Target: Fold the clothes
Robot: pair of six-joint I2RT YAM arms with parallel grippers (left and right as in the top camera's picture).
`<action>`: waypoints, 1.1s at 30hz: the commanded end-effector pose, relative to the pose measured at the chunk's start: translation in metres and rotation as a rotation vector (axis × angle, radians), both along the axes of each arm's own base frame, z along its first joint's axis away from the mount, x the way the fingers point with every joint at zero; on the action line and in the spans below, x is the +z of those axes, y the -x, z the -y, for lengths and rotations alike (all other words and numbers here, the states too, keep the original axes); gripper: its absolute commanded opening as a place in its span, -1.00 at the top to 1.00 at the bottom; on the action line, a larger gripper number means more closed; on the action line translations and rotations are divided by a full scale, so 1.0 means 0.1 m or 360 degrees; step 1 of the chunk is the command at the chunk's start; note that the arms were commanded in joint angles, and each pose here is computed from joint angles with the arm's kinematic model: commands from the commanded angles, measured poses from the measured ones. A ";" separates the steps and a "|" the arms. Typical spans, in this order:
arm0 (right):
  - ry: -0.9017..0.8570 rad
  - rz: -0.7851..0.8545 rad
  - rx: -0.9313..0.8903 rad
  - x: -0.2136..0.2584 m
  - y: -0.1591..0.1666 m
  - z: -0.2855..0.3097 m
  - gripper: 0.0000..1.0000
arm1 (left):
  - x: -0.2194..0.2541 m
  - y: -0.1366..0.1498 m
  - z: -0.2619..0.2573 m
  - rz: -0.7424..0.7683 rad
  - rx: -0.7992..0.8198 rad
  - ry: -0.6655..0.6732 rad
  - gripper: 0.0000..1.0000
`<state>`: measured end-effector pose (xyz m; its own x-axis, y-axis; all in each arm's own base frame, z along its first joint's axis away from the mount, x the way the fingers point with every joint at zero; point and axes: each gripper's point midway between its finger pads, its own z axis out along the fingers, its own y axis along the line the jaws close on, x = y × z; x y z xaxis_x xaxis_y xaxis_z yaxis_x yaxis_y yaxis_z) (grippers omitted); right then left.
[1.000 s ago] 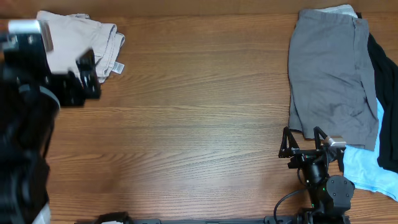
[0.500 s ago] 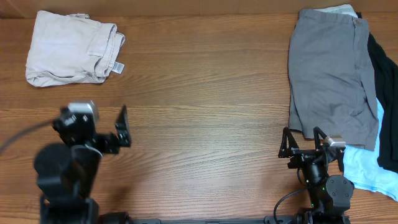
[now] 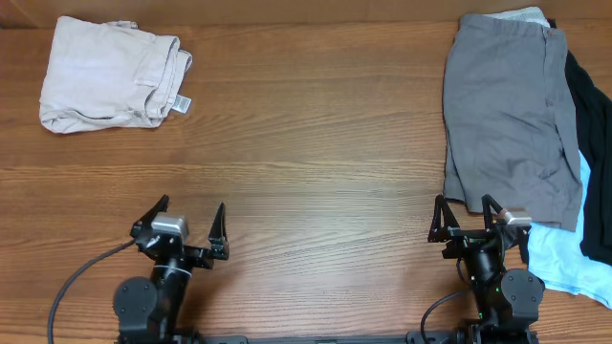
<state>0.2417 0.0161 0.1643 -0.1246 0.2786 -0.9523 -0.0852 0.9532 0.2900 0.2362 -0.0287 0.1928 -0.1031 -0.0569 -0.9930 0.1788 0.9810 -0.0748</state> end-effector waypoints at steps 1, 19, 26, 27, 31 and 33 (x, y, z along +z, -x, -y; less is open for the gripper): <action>0.0002 0.0034 0.0018 0.05 0.01 -0.02 -1.00 | -0.08 -0.01 -0.02 0.0067 0.0028 0.0029 -1.00; 0.0002 0.0034 0.0018 0.05 0.01 -0.02 -1.00 | -0.32 -0.08 -0.07 0.0047 0.0075 0.0036 -1.00; 0.0002 0.0034 0.0018 0.05 0.01 -0.02 -1.00 | -0.32 -0.08 -0.07 0.0047 0.0075 0.0036 -1.00; 0.0002 0.0034 0.0018 0.05 0.01 -0.02 -1.00 | -0.32 -0.08 -0.07 0.0047 0.0075 0.0036 -1.00; 0.0002 0.0033 0.0018 0.05 0.01 -0.02 -1.00 | -0.32 -0.08 -0.07 0.0048 0.0075 0.0036 -1.00; 0.0002 0.0034 0.0018 0.05 0.01 -0.02 -1.00 | -0.32 -0.08 -0.07 0.0048 0.0075 0.0036 -1.00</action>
